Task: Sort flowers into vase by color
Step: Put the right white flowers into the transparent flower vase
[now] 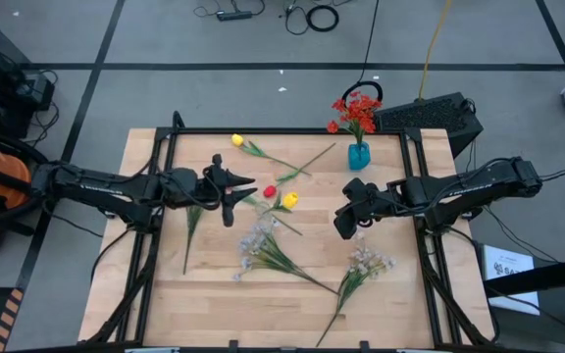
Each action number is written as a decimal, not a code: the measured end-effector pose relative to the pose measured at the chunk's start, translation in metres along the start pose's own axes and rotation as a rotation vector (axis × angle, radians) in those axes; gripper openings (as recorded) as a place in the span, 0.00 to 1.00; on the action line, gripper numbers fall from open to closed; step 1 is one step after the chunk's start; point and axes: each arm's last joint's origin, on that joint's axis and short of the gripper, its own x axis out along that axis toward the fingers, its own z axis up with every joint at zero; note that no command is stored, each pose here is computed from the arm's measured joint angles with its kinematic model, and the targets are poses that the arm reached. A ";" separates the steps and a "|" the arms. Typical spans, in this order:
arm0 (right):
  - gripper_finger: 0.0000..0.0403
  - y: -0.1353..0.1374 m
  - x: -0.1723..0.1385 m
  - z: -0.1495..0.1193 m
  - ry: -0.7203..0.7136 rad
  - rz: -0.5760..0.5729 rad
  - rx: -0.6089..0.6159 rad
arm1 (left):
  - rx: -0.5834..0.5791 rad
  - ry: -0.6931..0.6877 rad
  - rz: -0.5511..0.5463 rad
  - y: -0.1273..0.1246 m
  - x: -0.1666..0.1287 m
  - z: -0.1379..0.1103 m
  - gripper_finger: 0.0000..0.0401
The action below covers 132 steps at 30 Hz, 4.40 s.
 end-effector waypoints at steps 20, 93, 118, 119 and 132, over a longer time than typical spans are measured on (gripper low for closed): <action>0.00 0.005 -0.002 -0.016 0.035 -0.042 0.370 | -0.170 0.273 0.020 0.011 -0.053 -0.016 0.29; 0.01 0.041 -0.012 -0.104 0.425 -0.527 0.321 | -0.081 0.443 0.035 0.012 -0.059 -0.033 0.29; 0.00 -0.031 0.004 0.018 -0.469 0.293 -0.372 | -0.256 0.256 0.101 0.012 -0.053 -0.017 0.29; 0.00 -0.034 0.008 0.025 -0.482 0.297 -0.390 | -0.259 0.249 0.100 0.012 -0.053 -0.016 0.29; 0.00 -0.042 0.056 0.121 -0.589 0.520 -0.580 | -0.257 0.252 0.105 0.009 -0.045 -0.018 0.29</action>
